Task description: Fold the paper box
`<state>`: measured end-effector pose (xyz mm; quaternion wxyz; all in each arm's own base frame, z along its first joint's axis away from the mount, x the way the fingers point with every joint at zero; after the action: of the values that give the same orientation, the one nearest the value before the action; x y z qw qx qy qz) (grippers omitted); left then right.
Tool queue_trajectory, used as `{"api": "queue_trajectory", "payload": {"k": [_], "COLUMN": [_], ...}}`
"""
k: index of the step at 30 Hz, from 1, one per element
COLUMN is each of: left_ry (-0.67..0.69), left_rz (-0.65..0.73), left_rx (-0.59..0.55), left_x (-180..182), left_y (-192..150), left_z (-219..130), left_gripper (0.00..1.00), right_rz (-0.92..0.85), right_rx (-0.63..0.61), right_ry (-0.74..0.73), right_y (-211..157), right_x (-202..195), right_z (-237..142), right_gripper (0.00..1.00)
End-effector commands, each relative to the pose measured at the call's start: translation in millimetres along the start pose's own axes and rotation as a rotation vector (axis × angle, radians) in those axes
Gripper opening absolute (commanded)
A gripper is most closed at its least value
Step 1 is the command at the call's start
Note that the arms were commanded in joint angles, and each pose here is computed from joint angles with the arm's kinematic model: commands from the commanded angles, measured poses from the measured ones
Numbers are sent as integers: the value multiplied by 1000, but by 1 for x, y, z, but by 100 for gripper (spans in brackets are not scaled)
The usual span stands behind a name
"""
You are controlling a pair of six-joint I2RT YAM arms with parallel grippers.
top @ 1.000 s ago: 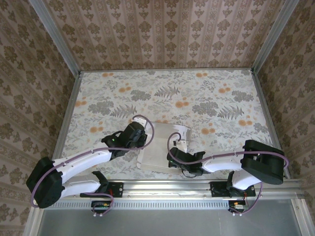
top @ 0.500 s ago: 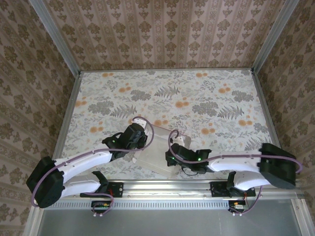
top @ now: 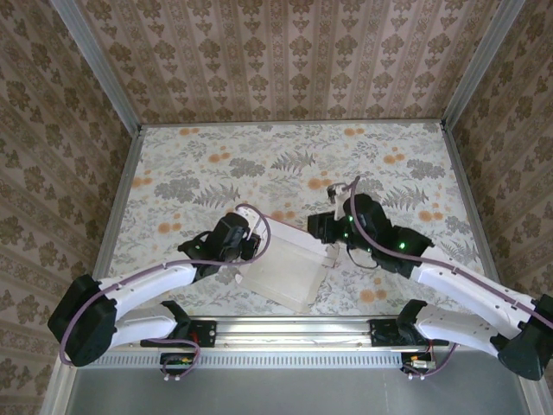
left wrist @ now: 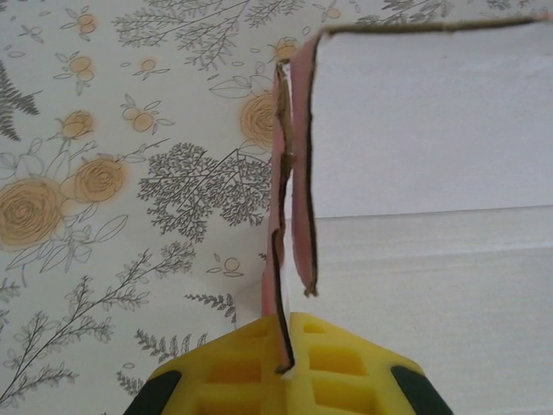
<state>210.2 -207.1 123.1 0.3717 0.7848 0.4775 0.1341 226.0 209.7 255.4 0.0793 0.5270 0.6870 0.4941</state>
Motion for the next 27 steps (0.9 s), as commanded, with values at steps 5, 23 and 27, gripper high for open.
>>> {"api": "queue_trajectory", "payload": {"k": [5, 23, 27], "left_ry": [-100, -111, -115], "left_rz": [72, 79, 72], "left_rx": [74, 82, 83], "left_x": [-7, -7, -7], "left_y": [-14, -1, -1], "left_z": [14, 20, 21], "left_gripper": [1, 2, 2], "right_rz": [-31, 47, 52], "right_rx": [60, 150, 149], "right_ry": [114, 216, 239], "right_y": [27, 19, 15], "right_x": [-13, -16, -12], "right_z": [31, 141, 148], "right_gripper": [31, 35, 38]}}
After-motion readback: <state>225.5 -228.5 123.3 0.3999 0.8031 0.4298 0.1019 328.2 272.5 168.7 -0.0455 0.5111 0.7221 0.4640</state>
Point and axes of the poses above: each hand's point on the last joint's axis, 136 mm out from that joint toward the fingers, its own z axis out along the fingers, its own x axis along the line the jaws close on, y = z × x, the point moved 4 cm from there along -z, back along the fingers, and after that the axes turned 5 degrees about -z, right-handed, at the moved point
